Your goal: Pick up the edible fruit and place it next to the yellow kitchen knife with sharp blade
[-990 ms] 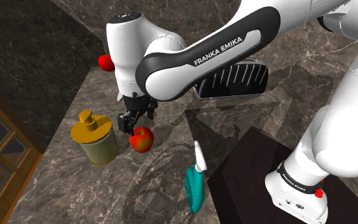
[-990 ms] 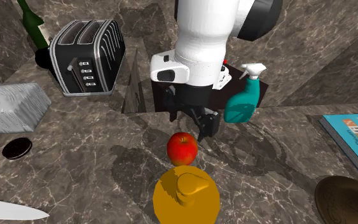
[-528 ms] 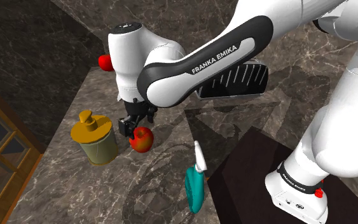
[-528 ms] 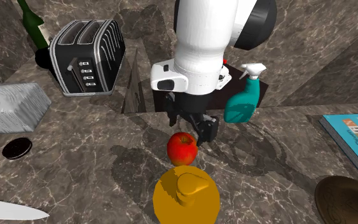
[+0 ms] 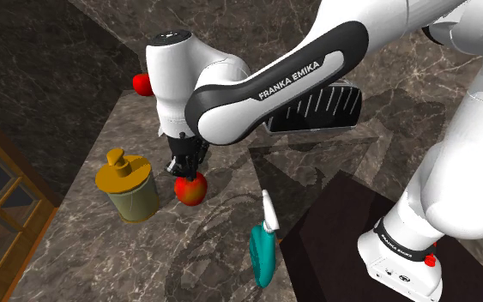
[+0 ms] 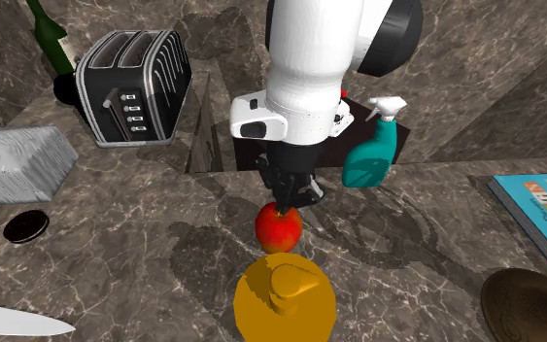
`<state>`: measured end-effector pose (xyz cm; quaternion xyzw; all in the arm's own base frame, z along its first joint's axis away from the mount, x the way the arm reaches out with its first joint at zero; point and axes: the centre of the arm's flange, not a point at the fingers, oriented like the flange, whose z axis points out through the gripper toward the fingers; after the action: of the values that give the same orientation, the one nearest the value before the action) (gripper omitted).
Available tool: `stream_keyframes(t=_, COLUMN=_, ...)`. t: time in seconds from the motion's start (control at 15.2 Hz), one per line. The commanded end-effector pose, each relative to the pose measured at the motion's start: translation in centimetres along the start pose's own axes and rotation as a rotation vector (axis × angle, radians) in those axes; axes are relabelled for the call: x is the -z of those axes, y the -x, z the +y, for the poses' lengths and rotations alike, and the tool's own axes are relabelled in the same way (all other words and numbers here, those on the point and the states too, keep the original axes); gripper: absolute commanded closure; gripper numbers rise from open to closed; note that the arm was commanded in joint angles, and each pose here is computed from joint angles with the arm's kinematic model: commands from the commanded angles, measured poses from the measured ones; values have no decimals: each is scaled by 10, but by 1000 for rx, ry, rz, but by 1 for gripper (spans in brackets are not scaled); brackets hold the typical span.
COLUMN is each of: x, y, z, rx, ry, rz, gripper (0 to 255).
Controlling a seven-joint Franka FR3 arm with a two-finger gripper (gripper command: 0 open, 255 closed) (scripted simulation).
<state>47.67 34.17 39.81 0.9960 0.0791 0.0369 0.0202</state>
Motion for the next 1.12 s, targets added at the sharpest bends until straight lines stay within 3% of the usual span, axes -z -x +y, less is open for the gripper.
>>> stream_keyframes(t=0.0, x=0, y=0, z=0, rx=0, ry=0, rz=0, gripper=255)
stream_keyframes(t=0.26, x=0, y=0, z=0, rx=0, ry=0, rz=0, gripper=255)
stream_keyframes(t=1.06, x=63, y=-4, z=3, rx=0, ry=0, rz=0, gripper=255)
